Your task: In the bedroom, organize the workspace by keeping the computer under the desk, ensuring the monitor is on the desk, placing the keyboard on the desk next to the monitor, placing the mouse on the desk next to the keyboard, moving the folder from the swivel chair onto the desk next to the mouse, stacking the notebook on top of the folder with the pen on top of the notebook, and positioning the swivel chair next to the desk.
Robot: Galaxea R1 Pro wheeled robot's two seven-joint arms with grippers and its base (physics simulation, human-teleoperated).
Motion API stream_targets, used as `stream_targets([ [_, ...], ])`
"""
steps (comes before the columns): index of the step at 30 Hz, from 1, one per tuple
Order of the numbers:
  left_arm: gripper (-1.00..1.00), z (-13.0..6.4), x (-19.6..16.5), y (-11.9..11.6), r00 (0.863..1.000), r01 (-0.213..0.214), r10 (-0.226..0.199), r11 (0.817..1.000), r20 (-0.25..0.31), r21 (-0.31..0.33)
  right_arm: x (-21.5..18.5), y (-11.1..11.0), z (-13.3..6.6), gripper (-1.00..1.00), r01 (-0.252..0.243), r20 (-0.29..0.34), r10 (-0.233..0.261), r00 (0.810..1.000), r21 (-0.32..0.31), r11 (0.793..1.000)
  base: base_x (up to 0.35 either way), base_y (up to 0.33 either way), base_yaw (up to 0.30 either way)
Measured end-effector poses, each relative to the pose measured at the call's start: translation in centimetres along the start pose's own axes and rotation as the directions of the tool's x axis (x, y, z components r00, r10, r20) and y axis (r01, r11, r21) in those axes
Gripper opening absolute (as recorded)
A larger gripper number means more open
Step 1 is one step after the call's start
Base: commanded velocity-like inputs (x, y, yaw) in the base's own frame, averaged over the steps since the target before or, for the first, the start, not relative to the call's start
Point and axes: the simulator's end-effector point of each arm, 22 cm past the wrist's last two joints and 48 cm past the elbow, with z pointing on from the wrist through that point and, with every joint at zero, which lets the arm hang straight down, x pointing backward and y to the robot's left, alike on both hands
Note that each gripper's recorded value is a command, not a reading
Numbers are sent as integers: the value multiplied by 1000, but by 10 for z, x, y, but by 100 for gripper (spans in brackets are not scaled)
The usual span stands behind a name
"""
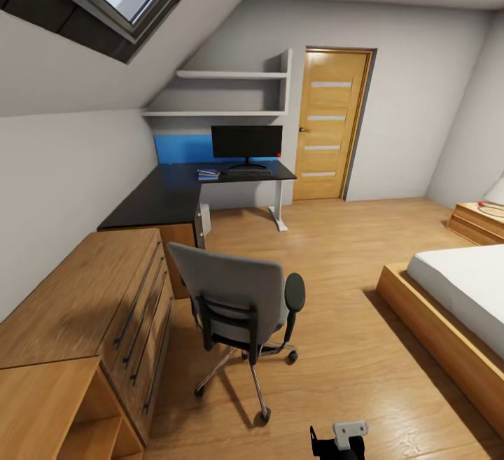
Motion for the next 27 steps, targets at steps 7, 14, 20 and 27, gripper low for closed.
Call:
stream_targets([
  [7,100,9,5,-2,1000,-1,1,1000,1,2,9,0,7,100,0,0,0,1000,0,1000,0,0,0],
  [14,100,19,12,-4,1000,-2,2,1000,-1,2,16,1,14,100,-5,3,5,1000,-1,1000,0,0,0],
  [20,100,25,19,-11,1000,-4,4,1000,-7,11,14,1,24,100,-28,21,28,999,10,1000,0,0,0],
  [27,100,34,28,-18,999,-19,20,1000,-38,19,-2,3,46,100,-108,1,108,994,30,994,0,0,0],
])
